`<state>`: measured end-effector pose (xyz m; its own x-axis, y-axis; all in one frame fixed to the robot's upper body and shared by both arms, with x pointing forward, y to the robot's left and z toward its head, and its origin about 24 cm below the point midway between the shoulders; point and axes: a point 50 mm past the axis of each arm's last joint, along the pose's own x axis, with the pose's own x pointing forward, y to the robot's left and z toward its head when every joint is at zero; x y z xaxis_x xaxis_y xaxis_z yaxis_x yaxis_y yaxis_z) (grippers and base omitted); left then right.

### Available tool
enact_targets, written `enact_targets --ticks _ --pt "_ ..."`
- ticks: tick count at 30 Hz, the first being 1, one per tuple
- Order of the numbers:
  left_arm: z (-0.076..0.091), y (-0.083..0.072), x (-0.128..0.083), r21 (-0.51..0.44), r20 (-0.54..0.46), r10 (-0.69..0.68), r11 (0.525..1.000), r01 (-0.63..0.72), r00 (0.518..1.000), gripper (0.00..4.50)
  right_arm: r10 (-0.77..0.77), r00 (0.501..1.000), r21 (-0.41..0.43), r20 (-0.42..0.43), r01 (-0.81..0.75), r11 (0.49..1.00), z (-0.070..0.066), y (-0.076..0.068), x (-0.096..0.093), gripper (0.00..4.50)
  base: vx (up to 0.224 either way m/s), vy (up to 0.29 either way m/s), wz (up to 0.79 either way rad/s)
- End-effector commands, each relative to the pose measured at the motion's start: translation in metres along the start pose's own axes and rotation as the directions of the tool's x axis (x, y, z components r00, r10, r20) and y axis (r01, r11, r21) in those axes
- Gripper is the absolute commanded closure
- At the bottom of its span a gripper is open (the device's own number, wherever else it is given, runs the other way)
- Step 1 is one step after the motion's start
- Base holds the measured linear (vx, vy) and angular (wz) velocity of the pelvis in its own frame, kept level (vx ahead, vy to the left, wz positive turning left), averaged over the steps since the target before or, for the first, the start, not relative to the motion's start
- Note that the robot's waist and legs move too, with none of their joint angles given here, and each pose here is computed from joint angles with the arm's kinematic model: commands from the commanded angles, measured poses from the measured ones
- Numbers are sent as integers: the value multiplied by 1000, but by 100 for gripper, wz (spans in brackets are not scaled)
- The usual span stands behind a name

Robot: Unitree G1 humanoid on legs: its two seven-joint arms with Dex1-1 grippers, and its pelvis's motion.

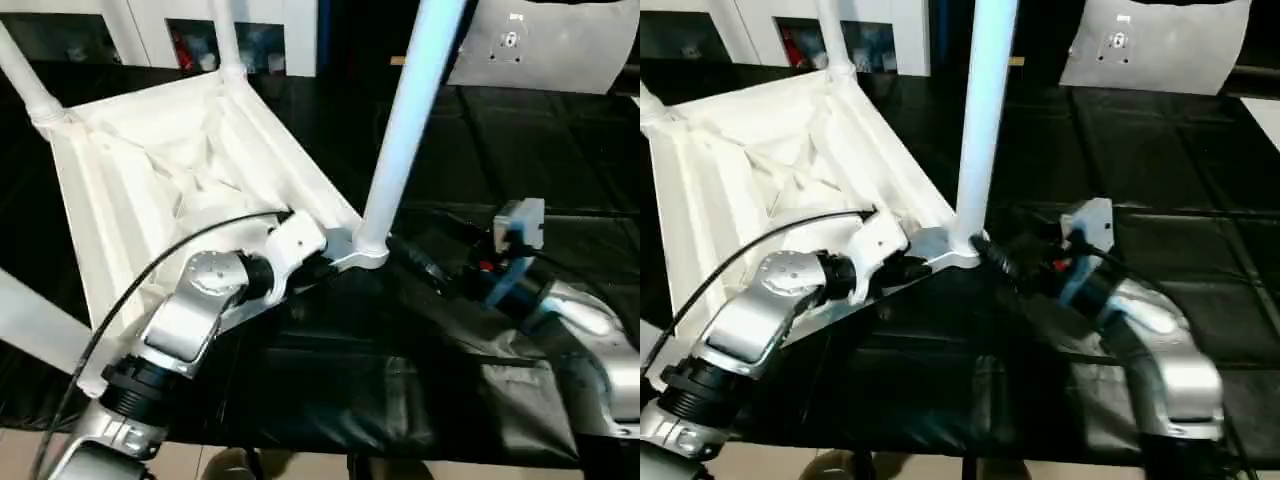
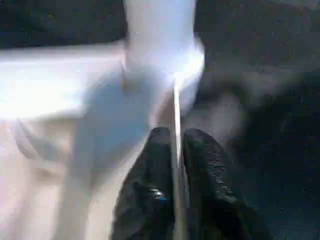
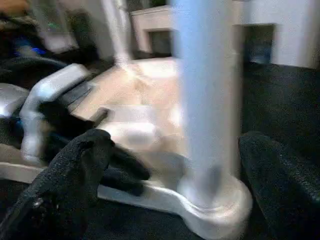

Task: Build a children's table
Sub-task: Rotate leg to tighten, then rotate table base

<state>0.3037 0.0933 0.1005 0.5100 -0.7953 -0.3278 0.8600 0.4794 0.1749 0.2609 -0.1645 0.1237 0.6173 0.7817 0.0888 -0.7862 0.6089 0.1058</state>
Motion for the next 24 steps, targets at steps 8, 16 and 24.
enact_targets --ticks 8,16,24 --pt "11 -28 -4 -91 175 14 996 2 984 311 173 975 56 142 -183 982 26 25 23 0 0 0 0" --pt "-3 -60 -25 -139 181 35 990 -9 983 254 90 983 48 161 -98 994 31 19 44 0 0 0 0" --pt "-15 -91 -57 -199 165 3 979 31 986 175 -210 962 32 174 208 978 34 -18 51 0 0 0 0"
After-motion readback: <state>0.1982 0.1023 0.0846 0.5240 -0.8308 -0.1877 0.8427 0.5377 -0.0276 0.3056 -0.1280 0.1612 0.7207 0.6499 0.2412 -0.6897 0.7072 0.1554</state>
